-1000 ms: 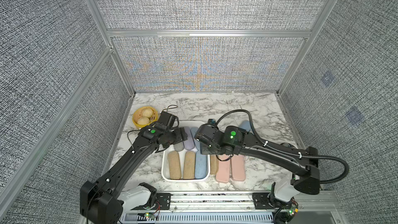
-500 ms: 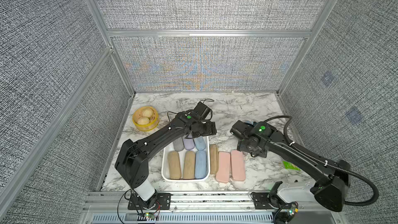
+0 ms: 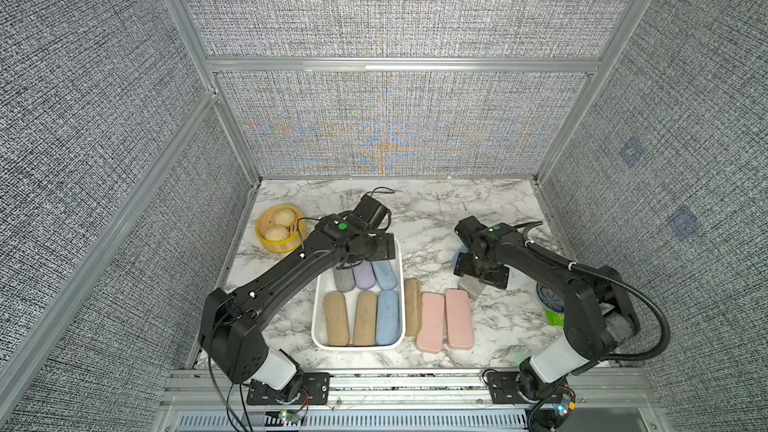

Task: Put the glasses cases into the storage boxes
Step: Pick up the glasses case at the center of the board, then place the glasses case in the storage box.

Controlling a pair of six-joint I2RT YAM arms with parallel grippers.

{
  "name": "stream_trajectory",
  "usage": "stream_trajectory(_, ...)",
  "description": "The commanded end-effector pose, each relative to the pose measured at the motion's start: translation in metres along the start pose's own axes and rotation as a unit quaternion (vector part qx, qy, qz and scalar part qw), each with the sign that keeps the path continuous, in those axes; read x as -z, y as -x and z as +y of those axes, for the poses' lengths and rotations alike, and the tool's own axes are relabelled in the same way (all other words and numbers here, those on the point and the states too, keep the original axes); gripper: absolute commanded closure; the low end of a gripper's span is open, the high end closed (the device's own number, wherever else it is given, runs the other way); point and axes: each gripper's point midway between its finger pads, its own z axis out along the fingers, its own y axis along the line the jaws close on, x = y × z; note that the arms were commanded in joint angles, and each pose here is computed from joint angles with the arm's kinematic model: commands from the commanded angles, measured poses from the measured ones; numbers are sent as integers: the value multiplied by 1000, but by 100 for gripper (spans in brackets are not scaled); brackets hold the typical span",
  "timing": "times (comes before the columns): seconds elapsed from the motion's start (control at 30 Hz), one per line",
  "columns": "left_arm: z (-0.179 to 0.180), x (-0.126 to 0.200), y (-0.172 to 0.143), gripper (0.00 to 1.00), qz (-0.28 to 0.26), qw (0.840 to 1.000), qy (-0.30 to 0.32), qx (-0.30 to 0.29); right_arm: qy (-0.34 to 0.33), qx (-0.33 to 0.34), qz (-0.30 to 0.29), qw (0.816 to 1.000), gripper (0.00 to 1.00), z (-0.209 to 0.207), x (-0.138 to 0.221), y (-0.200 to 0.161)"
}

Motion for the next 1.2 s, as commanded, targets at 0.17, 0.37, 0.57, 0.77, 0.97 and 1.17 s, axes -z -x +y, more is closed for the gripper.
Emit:
stream_trajectory(0.17,60,21,-12,12,-23,999,30,35,-3,0,3,1000,3,8,-28,3)
stream_trajectory(0.37,77,24,-24,12,-23,998,38,42,-14,-13,18,1000,12,-1,-46,-9)
stream_trajectory(0.57,79,20,-31,12,-13,998,38,46,-23,-15,10,1000,25,-15,-43,-16)
stream_trajectory(0.77,82,22,-31,13,-20,998,43,51,-19,-3,-3,1000,32,-22,-22,-17)
stream_trajectory(0.97,99,20,-28,12,-28,994,84,64,13,40,-49,998,34,-4,37,-15)
stream_trajectory(1.17,117,12,-29,12,-28,990,99,92,64,112,-98,987,35,50,105,-27)
